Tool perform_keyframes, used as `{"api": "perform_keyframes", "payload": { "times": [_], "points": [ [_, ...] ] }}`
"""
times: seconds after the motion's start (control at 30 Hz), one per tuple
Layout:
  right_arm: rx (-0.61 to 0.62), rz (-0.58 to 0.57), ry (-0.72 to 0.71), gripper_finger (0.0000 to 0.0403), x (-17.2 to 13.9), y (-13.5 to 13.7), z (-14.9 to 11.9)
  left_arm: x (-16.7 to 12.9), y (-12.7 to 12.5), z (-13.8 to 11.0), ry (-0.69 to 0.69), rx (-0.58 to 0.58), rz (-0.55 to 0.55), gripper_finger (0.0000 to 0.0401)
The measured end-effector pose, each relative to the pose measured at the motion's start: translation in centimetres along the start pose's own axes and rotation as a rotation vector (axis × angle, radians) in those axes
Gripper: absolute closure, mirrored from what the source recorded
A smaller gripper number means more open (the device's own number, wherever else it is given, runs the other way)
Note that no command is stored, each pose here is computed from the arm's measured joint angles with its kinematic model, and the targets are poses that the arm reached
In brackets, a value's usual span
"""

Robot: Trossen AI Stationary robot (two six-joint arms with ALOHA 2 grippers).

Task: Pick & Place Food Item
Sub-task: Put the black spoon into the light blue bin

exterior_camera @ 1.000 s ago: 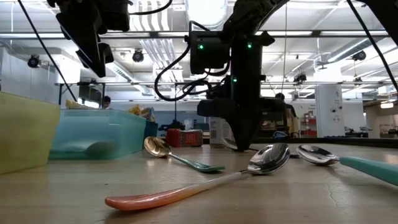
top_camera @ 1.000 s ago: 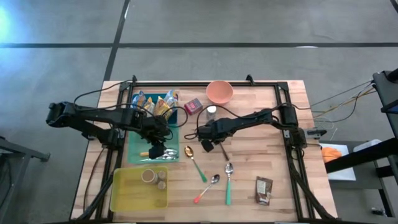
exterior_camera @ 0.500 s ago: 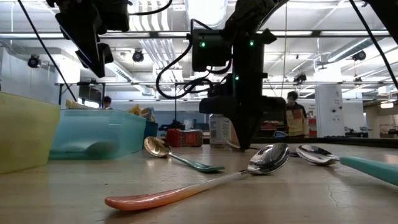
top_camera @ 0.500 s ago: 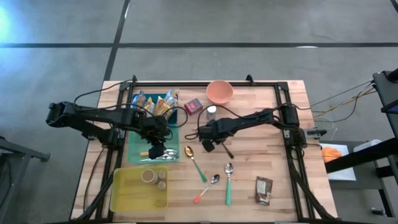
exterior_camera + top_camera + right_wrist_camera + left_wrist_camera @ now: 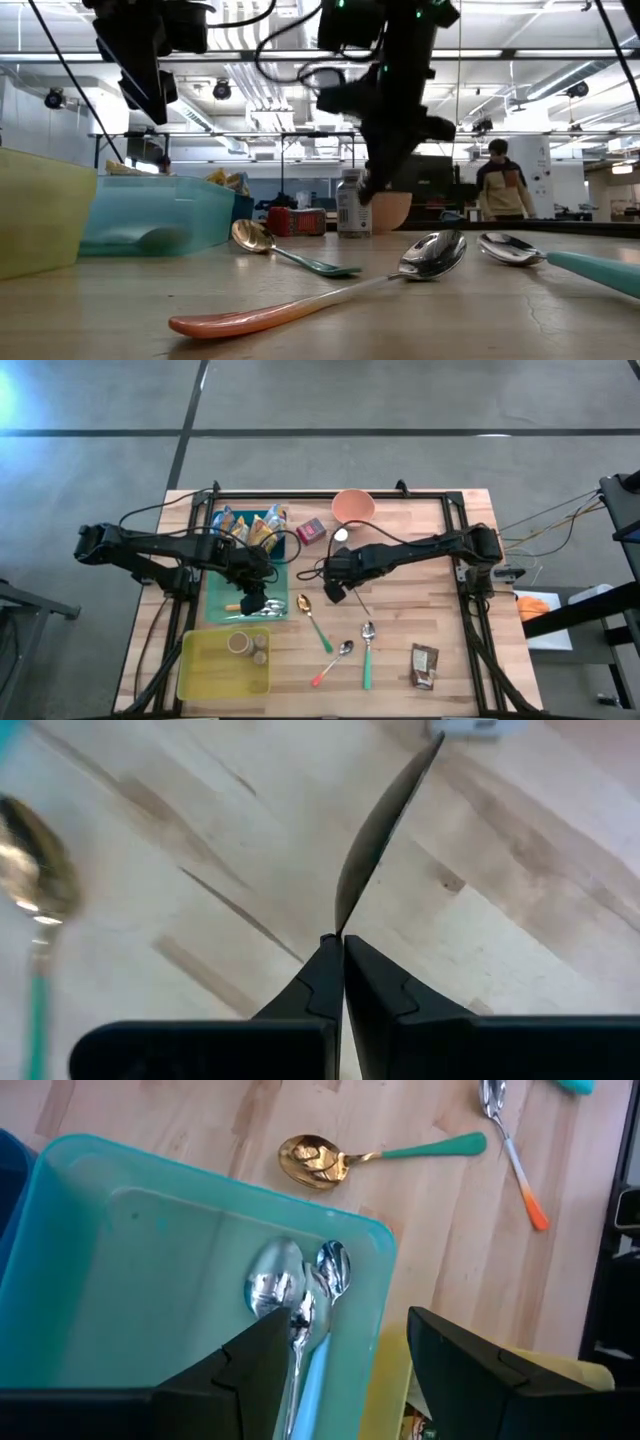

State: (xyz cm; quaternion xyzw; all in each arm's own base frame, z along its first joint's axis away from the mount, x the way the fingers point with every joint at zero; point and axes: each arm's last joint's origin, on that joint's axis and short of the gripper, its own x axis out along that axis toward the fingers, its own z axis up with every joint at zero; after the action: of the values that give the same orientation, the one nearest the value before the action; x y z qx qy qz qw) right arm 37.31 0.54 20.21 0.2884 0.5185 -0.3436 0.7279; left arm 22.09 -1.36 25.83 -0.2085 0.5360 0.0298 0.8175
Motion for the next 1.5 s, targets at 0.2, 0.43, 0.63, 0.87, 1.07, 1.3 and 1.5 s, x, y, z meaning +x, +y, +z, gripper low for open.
{"api": "perform_keyframes", "payload": {
  "times": [0.2, 0.43, 0.63, 0.87, 1.07, 1.3, 1.5],
  "points": [
    [0.037, 0.103, -0.088, 0.0395, -2.9, -0.1, 0.7, 0.0, -0.1, 0.2, -0.017, -0.072, -0.011, 0.0193],
    [0.077, 0.203, -0.18, 0.0395, -5.3, -0.2, 1.3, -0.1, -0.4, 0.9, -0.09, -0.151, -0.052, 0.0193],
    [0.095, 0.296, -0.275, 0.0395, -7.4, -0.1, 1.9, -0.3, -1.2, 2.5, -0.255, -0.214, -0.15, 0.0193],
    [0.095, 0.413, -0.375, 0.0394, -10.1, -0.2, 2.3, -1.0, -2.2, 4.0, -0.432, -0.209, -0.246, 0.0193],
    [0.086, 0.492, -0.458, 0.0395, -12.4, -0.3, 2.1, -1.3, -2.6, 4.9, -0.533, -0.226, -0.292, 0.0193],
    [0.055, 0.633, -0.583, 0.0395, -15.0, 0.2, 2.2, -1.2, -3.5, 6.4, -0.649, -0.218, -0.384, 0.0193],
    [0.038, 0.675, -0.613, 0.0395, -16.0, 0.3, 1.9, -1.6, -3.8, 7.0, -0.725, -0.178, -0.427, 0.0193]
  ]
}}
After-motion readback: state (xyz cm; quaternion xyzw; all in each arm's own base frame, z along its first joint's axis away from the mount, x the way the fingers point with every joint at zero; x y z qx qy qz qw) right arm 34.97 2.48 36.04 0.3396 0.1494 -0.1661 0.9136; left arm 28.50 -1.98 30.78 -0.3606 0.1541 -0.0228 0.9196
